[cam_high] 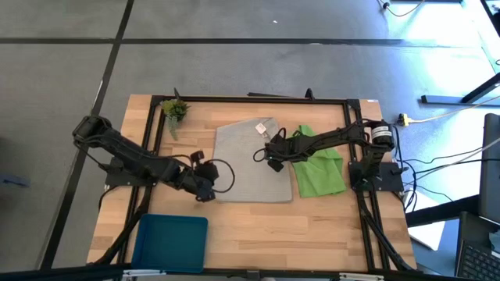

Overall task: Fold microfiber towels
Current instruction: Fold the gray microfiber cloth

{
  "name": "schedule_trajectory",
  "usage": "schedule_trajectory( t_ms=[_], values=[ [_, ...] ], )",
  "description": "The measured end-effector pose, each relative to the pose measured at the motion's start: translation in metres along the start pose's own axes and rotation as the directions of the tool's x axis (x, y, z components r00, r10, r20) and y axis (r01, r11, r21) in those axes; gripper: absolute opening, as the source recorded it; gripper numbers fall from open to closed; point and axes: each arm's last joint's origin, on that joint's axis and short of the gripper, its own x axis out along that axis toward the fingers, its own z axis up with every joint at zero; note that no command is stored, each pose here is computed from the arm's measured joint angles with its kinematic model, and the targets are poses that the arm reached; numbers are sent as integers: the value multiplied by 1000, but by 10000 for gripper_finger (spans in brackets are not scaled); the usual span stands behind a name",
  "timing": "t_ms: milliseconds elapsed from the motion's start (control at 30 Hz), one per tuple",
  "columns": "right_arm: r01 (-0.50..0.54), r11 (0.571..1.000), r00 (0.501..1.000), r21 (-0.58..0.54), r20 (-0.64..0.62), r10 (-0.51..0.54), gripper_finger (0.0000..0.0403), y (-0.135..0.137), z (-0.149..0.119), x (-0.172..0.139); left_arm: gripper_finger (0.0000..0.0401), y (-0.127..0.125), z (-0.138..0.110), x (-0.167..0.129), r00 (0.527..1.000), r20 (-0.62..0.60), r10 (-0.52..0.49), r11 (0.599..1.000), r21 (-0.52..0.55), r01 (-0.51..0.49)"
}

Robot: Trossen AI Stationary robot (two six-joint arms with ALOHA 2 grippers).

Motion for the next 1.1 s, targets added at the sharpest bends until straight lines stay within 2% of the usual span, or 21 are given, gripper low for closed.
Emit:
schedule_trajectory(
  t_ms=[200, 367, 467, 733, 900, 1100],
  values=[
    [-20, 1000, 1000, 1, -13, 21, 2, 1, 0, 0, 92, 44, 20, 31, 994, 14, 109, 983, -149, -105],
    [-23, 1000, 1000, -4, -13, 23, 2, 1, 0, 0, 92, 85, 31, 61, 998, -25, 49, 978, -200, -53],
    [-25, 1000, 1000, -6, -18, 25, 2, 0, 0, 0, 92, 99, 28, 80, 994, -73, 76, 971, -223, -90],
    [-33, 999, 999, -10, -29, 32, 2, -4, 2, 3, 92, 106, 7, 129, 976, -214, 30, 973, -218, -78],
    [-26, 1000, 999, 8, -33, 26, 2, -8, 5, 5, 92, 108, 3, 139, 970, -240, 42, 971, -219, -96],
    [-14, 996, 999, 83, -38, 17, 8, -15, 8, 9, 92, 108, 1, 139, 965, -260, 41, 977, -193, -93]
  ],
)
